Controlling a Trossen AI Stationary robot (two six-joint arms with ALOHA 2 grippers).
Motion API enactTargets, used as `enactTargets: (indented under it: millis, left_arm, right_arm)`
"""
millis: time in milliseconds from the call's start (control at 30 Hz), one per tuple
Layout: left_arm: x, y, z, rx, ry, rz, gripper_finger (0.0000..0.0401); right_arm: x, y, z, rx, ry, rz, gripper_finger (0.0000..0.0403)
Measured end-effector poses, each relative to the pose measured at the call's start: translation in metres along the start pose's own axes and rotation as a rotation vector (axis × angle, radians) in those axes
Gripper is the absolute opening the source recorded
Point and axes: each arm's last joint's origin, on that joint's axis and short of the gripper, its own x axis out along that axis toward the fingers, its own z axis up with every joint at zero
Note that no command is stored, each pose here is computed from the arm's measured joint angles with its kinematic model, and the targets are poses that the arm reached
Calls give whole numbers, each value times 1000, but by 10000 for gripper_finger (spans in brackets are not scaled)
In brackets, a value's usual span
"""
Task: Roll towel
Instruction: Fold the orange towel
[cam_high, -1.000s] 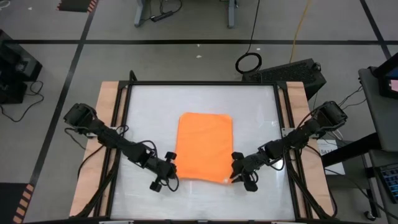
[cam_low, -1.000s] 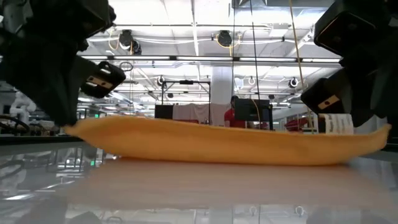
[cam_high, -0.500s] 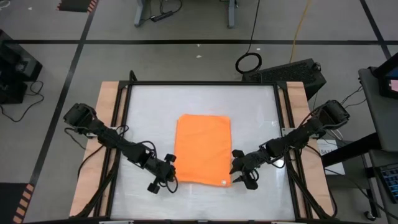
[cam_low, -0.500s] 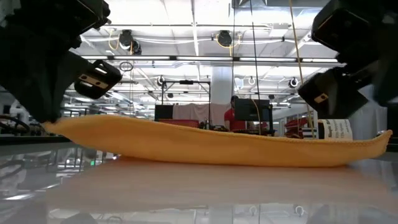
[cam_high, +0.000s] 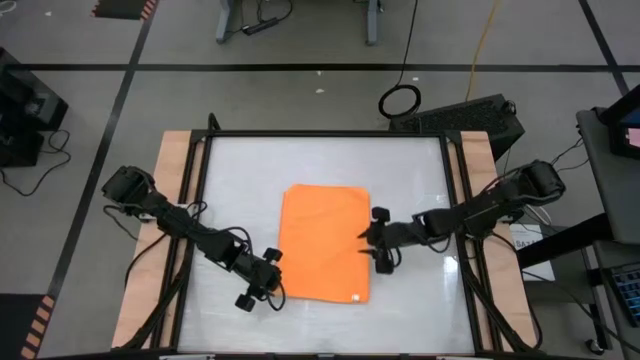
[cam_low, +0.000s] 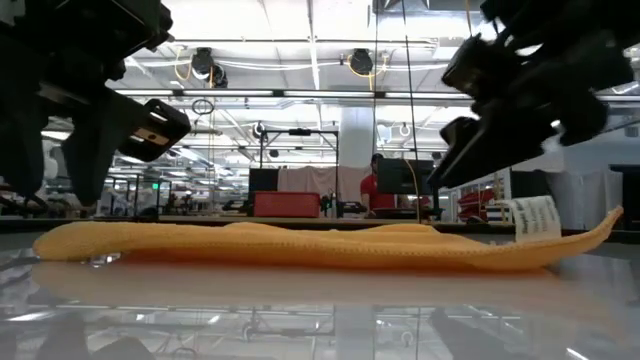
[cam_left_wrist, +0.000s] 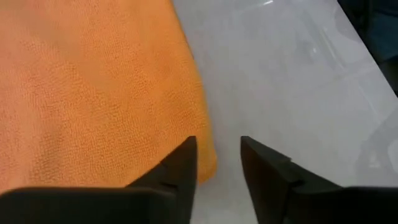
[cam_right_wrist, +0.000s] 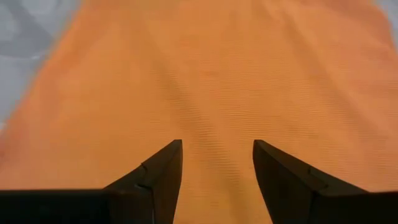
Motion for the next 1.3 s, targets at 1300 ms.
enactTargets:
  millis: [1300]
  left_arm:
    - [2, 145, -14, 150, 66, 465, 159]
  right_arm:
    - [30, -35, -33, 231, 292, -16, 187]
